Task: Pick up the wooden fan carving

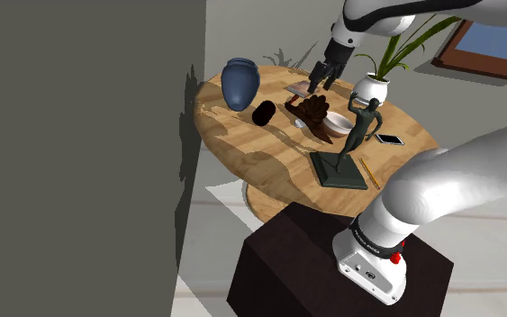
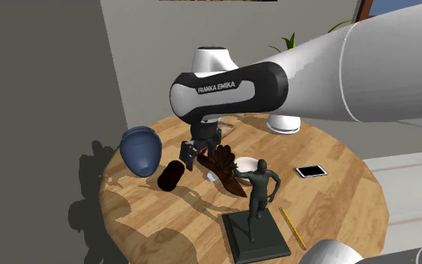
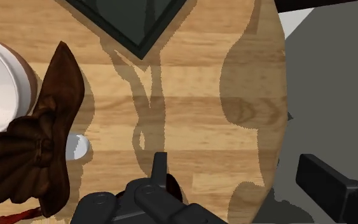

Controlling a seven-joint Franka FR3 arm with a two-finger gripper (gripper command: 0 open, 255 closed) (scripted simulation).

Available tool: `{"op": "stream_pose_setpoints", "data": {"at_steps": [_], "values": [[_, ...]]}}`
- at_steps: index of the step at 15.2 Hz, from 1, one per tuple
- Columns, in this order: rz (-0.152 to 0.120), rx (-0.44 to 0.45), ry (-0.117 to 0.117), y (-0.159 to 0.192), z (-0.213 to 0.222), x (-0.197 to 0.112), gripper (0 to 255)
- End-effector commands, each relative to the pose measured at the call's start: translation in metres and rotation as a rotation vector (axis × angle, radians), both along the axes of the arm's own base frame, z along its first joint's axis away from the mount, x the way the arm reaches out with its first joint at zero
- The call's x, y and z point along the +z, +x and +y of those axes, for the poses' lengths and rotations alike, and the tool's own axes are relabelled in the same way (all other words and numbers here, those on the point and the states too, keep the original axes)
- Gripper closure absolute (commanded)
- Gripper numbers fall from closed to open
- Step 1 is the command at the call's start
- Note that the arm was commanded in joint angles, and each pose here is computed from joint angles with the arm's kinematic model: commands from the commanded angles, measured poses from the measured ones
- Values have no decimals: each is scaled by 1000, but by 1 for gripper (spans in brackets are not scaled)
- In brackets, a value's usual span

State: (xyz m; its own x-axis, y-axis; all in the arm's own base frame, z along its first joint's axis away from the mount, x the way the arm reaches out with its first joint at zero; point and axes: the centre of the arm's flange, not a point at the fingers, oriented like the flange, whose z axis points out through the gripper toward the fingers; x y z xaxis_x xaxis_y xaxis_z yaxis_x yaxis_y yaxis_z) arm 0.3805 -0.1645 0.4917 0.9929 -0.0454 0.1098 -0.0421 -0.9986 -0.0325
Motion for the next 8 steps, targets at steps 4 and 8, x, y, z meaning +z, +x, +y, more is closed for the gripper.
{"op": "stream_pose_setpoints", "data": {"at_steps": [4,8], "values": [[-20,-21,3,22,-59,-23,0],[-35,-38,7,38,-105,-42,0]]}}
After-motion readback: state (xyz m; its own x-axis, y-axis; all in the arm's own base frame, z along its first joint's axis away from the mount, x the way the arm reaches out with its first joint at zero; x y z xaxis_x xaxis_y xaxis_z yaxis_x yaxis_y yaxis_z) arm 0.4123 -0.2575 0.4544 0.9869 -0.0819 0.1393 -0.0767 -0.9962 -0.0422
